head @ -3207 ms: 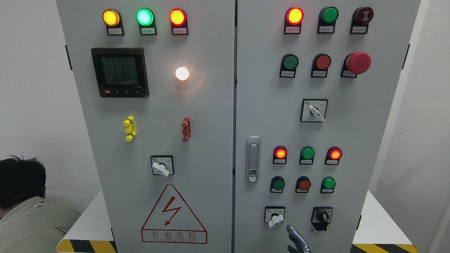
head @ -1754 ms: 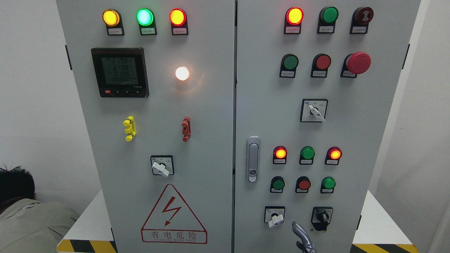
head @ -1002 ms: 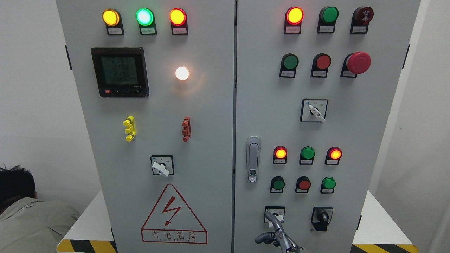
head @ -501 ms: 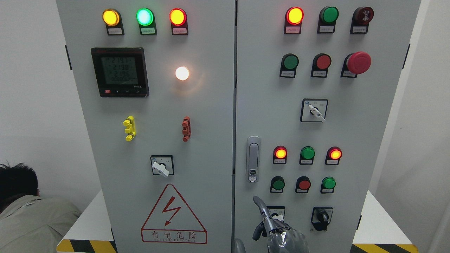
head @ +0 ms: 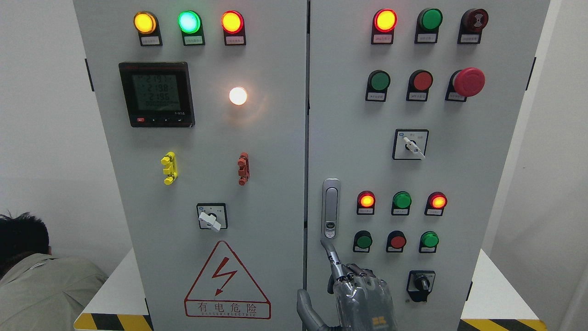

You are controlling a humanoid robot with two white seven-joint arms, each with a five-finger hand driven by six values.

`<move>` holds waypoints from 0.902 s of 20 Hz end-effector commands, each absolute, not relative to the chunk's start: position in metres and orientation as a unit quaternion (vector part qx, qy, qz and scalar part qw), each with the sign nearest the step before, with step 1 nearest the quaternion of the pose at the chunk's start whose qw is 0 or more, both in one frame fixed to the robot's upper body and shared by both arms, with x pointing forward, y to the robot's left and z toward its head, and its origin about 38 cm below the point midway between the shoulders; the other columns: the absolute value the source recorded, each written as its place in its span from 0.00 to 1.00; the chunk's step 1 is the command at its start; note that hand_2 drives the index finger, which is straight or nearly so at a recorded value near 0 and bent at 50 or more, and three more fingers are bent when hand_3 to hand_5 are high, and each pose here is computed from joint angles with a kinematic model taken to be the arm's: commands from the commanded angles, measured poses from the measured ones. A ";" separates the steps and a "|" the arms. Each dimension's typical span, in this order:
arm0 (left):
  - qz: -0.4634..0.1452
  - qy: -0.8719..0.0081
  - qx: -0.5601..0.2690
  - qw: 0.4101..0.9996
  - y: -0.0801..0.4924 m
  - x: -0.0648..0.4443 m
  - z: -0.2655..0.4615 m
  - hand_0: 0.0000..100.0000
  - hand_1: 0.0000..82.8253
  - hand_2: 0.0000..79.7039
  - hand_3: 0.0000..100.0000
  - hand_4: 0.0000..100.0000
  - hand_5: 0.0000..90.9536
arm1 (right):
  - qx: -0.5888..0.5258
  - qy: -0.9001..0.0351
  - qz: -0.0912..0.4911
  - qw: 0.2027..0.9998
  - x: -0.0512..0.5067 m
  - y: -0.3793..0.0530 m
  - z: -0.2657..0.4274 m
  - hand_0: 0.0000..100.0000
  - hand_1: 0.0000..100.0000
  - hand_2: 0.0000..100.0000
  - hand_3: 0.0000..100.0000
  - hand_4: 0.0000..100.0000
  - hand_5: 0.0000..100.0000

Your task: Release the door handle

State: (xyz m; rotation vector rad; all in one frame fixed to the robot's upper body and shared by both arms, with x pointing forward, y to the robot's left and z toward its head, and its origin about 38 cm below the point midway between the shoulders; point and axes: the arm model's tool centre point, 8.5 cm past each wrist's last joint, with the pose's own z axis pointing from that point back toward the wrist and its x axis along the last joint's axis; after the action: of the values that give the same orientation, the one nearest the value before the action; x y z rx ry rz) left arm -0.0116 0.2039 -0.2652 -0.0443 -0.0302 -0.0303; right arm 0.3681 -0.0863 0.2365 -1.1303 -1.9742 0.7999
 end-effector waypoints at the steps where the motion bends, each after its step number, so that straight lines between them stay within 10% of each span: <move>1: -0.015 -0.015 -0.022 1.000 0.204 -0.012 -0.265 0.00 0.00 0.06 0.11 0.00 0.00 | -0.450 -0.739 0.337 0.372 0.389 -0.080 0.220 0.41 0.20 0.00 0.78 0.75 0.72; 18: -0.015 -0.014 -0.022 1.000 0.204 -0.012 -0.265 0.00 0.00 0.06 0.11 0.00 0.00 | -0.469 -0.731 0.332 0.369 0.400 -0.086 0.227 0.37 0.22 0.00 0.80 0.75 0.72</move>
State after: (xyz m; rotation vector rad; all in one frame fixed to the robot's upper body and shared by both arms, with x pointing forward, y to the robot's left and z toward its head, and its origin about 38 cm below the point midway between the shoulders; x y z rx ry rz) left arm -0.0117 0.2039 -0.2652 -0.0443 -0.0294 -0.0303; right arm 0.3933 -0.0845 0.2335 -1.2015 -1.9023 0.8387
